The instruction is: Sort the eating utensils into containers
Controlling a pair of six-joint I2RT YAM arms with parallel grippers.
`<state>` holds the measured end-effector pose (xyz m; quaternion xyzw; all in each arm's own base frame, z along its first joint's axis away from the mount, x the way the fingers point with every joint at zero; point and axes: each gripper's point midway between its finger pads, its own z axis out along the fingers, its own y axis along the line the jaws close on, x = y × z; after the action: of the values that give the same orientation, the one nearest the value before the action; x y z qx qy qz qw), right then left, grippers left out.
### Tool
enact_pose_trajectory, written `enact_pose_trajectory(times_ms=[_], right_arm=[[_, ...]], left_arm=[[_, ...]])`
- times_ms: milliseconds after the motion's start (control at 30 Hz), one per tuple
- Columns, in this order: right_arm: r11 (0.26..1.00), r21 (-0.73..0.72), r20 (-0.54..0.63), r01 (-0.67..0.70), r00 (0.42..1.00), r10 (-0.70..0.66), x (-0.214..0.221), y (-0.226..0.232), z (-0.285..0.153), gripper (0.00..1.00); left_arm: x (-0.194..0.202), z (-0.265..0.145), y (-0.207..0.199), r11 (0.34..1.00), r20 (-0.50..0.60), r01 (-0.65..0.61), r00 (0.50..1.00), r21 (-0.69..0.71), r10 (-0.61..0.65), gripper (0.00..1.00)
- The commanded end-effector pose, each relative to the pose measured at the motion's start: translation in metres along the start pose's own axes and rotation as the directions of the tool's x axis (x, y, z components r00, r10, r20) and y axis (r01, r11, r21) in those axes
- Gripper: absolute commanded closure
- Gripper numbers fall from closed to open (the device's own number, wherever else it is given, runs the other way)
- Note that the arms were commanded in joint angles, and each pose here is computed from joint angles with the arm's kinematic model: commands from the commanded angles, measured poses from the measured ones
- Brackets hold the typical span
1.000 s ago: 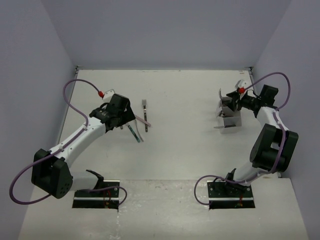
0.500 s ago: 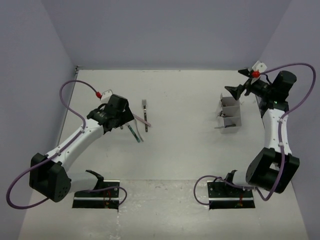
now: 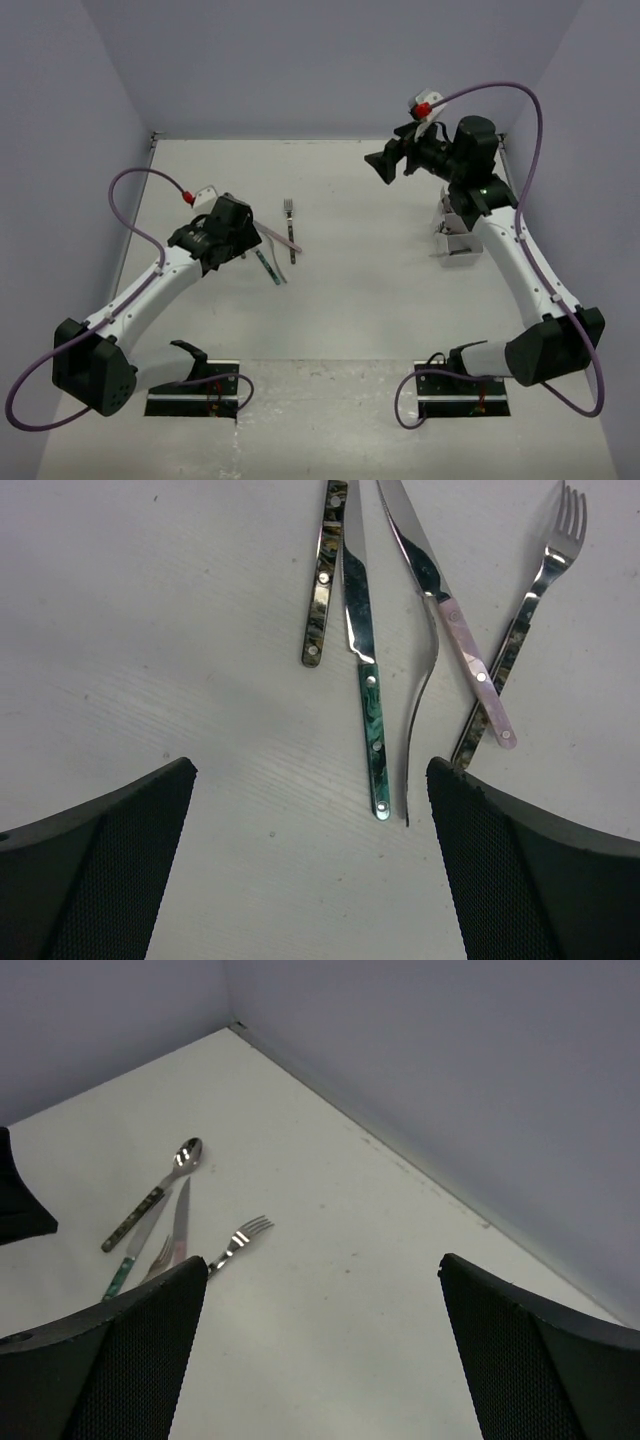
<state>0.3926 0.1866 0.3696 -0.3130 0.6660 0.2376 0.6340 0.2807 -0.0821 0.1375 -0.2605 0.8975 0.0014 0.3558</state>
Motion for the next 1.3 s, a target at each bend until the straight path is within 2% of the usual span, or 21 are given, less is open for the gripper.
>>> enact_pose_trajectory(times_ms=[0, 67, 133, 200, 300, 333, 467, 567, 800, 1133, 1233, 1267], right_arm=[[0.982, 0.063, -0.137, -0.18, 0.973, 0.187, 0.037, 0.014, 0.016, 0.01], [0.979, 0.062, -0.226, -0.192, 0.953, 0.202, 0.061, 0.031, 0.023, 0.01], [0.975, 0.069, -0.271, -0.21, 0.937, 0.221, 0.076, 0.038, 0.024, 0.01], [0.96, 0.086, -0.289, -0.266, 0.916, 0.279, 0.086, 0.046, 0.025, 0.01], [0.94, 0.102, -0.29, -0.326, 0.894, 0.342, 0.092, 0.051, 0.026, 0.01], [0.936, 0.109, -0.293, -0.334, 0.889, 0.351, 0.094, 0.05, 0.026, 0.01], [0.931, 0.155, -0.316, -0.331, 0.876, 0.364, 0.103, 0.046, 0.023, 0.01], [0.93, 0.173, -0.336, -0.324, 0.868, 0.365, 0.111, 0.045, 0.02, 0.01], [0.929, 0.199, -0.356, -0.313, 0.86, 0.366, 0.118, 0.04, 0.02, 0.01], [0.931, 0.207, -0.364, -0.3, 0.86, 0.358, 0.119, 0.037, 0.022, 0.01], [0.93, 0.214, -0.37, -0.297, 0.857, 0.359, 0.122, 0.036, 0.023, 0.01], [0.93, 0.218, -0.372, -0.296, 0.856, 0.36, 0.123, 0.035, 0.023, 0.01]], left_arm=[[-0.008, 0.006, 0.013, 0.998, 0.051, 0.029, 0.998, -0.05, -0.027, 0.0], [-0.01, 0.021, 0.02, 0.999, 0.019, 0.013, 1.0, -0.046, -0.012, 0.0], [-0.021, 0.041, 0.02, 1.0, 0.021, 0.005, 1.0, 0.016, -0.005, 0.0], [-0.032, 0.06, 0.016, 0.998, 0.041, 0.008, 0.999, 0.054, -0.01, 0.0], [-0.04, 0.078, 0.005, 0.996, 0.037, -0.074, 0.997, 0.057, 0.072, 0.0], [-0.03, 0.091, 0.005, 0.992, -0.007, -0.119, 0.993, 0.049, 0.119, 0.0], [-0.025, 0.121, 0.001, 0.986, -0.057, -0.167, 0.984, 0.025, 0.168, 0.01], [-0.02, 0.136, 0.009, 0.984, -0.104, -0.176, 0.979, -0.024, 0.173, 0.05], [-0.016, 0.145, 0.017, 0.981, -0.109, -0.186, 0.978, -0.053, 0.179, 0.26], [-0.001, 0.167, 0.024, 0.973, -0.162, -0.222, 0.964, -0.059, 0.211, 0.28], [0.0, 0.172, 0.024, 0.972, -0.168, -0.227, 0.962, -0.058, 0.215, 0.36], [0.002, 0.175, 0.024, 0.972, -0.176, -0.23, 0.96, -0.056, 0.217, 0.43]])
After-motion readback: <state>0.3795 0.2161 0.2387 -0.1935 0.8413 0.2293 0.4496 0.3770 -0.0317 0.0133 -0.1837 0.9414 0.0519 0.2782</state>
